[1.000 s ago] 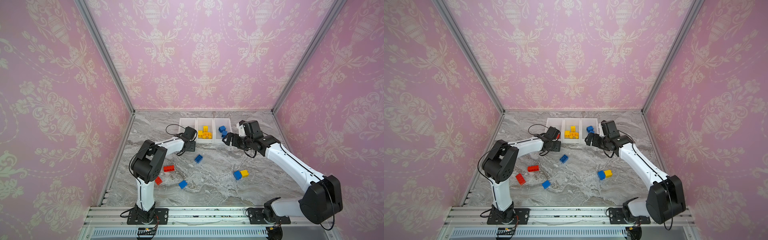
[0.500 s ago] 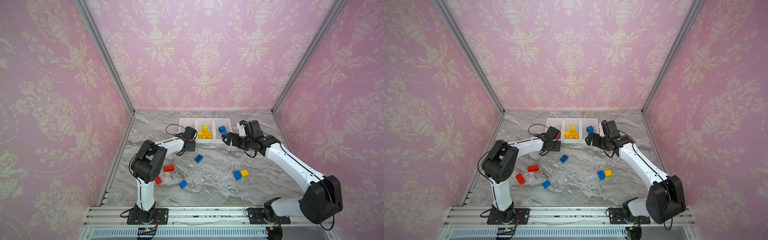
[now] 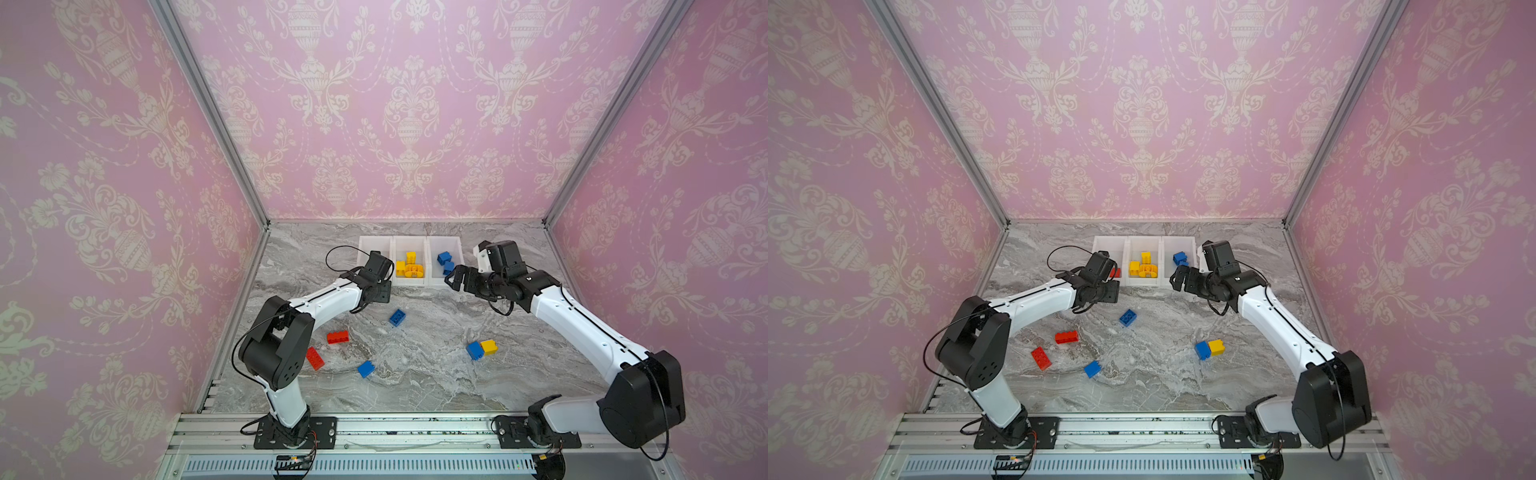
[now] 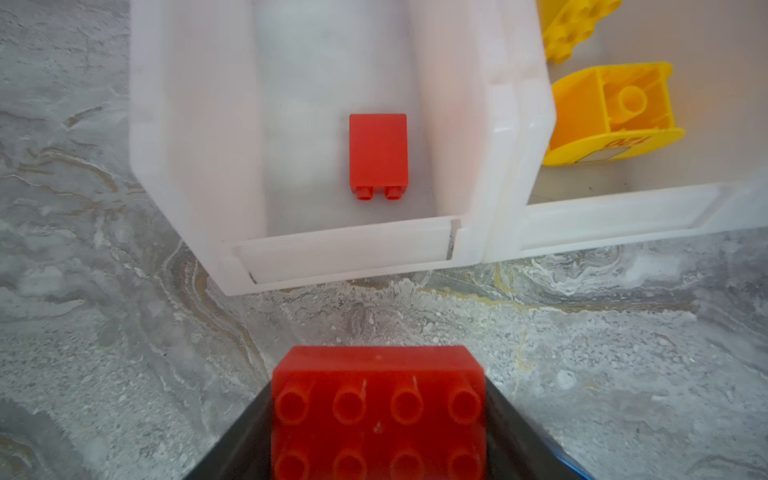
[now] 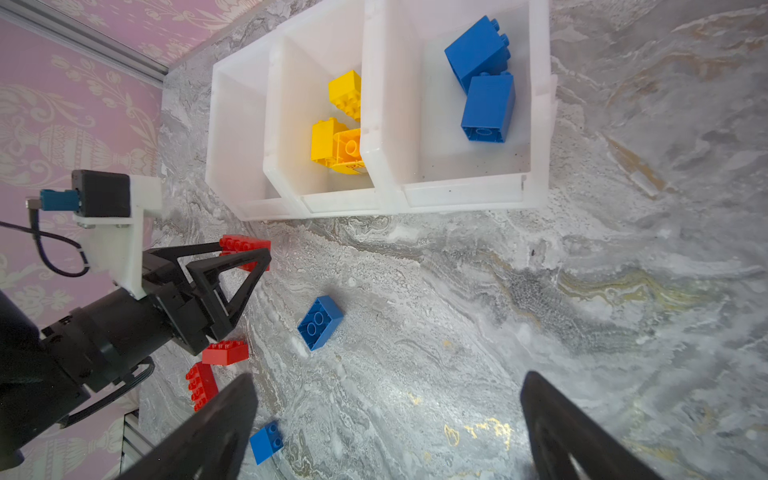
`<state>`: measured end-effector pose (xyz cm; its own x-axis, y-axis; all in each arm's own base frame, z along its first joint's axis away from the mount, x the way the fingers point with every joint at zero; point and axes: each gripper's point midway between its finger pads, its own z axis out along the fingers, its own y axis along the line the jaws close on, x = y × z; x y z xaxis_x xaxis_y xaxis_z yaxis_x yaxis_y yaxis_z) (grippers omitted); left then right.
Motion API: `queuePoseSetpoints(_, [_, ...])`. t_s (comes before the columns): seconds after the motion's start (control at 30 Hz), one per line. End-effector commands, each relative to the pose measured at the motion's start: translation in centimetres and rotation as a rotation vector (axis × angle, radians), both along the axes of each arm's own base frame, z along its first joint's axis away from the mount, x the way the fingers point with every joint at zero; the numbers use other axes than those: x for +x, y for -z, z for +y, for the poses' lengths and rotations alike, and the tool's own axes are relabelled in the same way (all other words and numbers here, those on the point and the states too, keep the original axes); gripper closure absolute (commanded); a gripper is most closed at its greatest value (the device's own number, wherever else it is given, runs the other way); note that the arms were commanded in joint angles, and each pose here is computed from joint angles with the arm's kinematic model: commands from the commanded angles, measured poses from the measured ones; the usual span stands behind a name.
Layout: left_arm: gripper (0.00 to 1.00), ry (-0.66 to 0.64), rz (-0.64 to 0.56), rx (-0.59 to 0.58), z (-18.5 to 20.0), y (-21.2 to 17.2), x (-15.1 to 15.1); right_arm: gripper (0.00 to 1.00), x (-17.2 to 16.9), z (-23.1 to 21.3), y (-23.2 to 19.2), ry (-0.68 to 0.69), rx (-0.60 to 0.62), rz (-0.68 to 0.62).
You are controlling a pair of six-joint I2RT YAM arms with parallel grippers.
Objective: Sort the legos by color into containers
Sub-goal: 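Close the left gripper on the large red brick and lift it, then carry the red brick over the compartment nearest the left arm and release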
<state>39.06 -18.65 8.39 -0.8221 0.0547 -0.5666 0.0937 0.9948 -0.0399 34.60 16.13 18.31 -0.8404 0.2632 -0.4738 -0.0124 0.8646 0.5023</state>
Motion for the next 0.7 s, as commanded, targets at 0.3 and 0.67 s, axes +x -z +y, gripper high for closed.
queuePoseSetpoints(0.3, [0.47,0.03,-0.156,0.043,-0.6,-5.7,6.6,0.0,-0.2,0.1,-1.6,-0.011,0.028,-0.047])
queuePoseSetpoints(0.67, [0.47,0.001,-0.123,0.017,0.0,-3.2,11.4,0.0,-0.7,-0.2,-2.3,-0.004,0.026,-0.058])
